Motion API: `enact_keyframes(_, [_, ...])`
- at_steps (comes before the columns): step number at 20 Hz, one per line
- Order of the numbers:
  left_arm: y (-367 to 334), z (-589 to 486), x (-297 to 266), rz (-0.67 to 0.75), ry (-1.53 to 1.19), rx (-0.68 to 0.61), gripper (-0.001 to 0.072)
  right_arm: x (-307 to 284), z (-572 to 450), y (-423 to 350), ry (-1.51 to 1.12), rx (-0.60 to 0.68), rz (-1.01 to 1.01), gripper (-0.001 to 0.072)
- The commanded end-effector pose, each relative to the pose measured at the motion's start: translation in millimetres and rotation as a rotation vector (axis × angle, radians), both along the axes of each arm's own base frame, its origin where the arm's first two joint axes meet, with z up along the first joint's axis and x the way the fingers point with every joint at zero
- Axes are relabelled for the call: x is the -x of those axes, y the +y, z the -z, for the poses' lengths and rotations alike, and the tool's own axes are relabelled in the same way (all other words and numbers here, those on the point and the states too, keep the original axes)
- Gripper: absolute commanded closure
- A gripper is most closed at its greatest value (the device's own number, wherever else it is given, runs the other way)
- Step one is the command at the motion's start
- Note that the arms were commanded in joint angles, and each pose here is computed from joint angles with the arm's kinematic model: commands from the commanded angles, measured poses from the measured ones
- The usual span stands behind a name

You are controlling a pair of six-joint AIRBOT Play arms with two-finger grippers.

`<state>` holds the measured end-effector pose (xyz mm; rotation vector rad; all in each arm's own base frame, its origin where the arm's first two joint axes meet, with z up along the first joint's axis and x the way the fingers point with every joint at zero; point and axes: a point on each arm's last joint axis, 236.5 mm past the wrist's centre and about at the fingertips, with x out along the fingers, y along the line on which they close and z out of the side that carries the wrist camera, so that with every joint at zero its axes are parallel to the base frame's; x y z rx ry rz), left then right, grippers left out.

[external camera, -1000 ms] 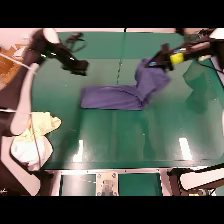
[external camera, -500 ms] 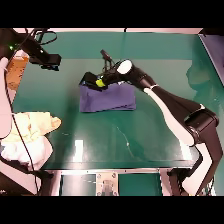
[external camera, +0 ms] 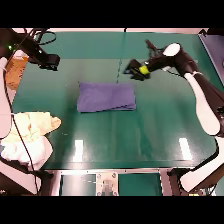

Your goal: Fold the shirts.

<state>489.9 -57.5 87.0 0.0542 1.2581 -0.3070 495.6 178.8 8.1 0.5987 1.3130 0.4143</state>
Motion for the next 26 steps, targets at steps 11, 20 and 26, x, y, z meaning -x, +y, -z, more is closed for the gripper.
enact_keyframes(11, [-0.1, 0.7, 3.3, -0.001, 0.015, 0.001, 0.0687, 24.9, 80.4, 58.4, 0.135, -0.190, 0.015, 0.0527])
enact_keyframes(20, [0.0, 2.3, 9.3, 0.003, 0.040, -0.001, 0.0686, 2.5, 24.6, -147.6, 0.060, -0.020, 0.329, 0.0695])
enact_keyframes(26, [-0.1, 1.6, 6.7, 0.001, 0.029, 0.000, 0.0686, 120.8, 16.6, -365.6, 0.112, 0.086, 0.834, 0.0695])
